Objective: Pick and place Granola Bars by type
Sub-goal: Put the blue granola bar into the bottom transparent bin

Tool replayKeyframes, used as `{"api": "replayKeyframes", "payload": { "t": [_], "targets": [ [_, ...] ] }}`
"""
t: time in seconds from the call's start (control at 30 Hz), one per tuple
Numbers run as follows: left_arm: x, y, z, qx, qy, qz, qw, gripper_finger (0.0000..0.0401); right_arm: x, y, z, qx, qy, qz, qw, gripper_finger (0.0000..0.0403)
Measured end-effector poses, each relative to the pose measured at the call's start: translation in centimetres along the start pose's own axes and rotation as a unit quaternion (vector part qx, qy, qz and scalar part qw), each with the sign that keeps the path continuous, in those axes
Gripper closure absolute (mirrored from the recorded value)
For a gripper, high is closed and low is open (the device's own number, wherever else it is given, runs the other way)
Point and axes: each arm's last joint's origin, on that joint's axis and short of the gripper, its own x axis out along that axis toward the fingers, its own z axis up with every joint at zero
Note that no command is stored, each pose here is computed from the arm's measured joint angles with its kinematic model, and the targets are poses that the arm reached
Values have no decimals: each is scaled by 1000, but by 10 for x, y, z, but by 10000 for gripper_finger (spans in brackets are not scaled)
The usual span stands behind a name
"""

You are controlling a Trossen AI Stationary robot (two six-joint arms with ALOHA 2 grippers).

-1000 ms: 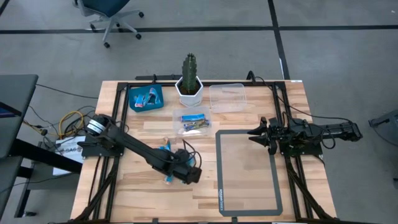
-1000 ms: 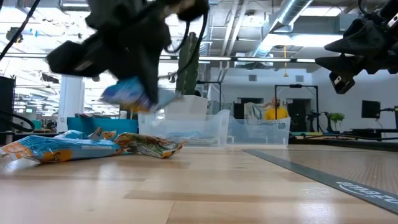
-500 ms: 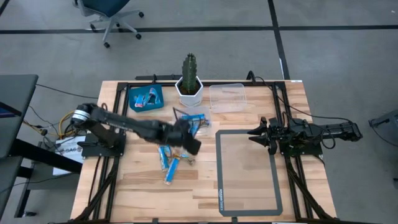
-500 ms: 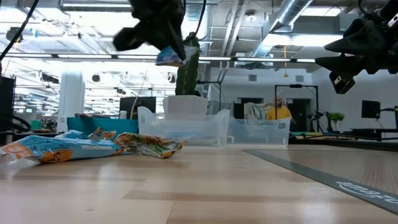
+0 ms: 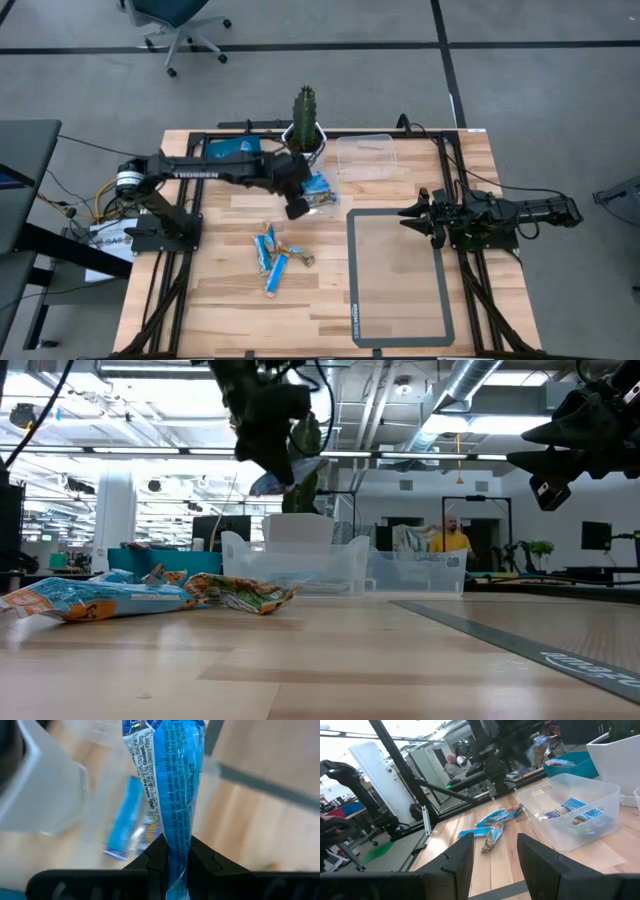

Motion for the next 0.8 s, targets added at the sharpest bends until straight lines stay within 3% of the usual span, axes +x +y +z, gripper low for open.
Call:
{"api": "replayKeyframes", "payload": {
  "t": [0.13,0.27,0.57,0.8],
  "targets": [
    [5,21,0,67,23,13,997,365,0,0,0,0,0,0,1000,260],
    [10,34,-2,105,33,-8,994,365,0,0,0,0,0,0,1000,262],
    [25,49,-15,112,42,11,993,362,0,0,0,0,0,0,1000,260],
    [29,51,-14,121,25,-6,992,331,0,0,0,0,0,0,1000,260]
  ]
}}
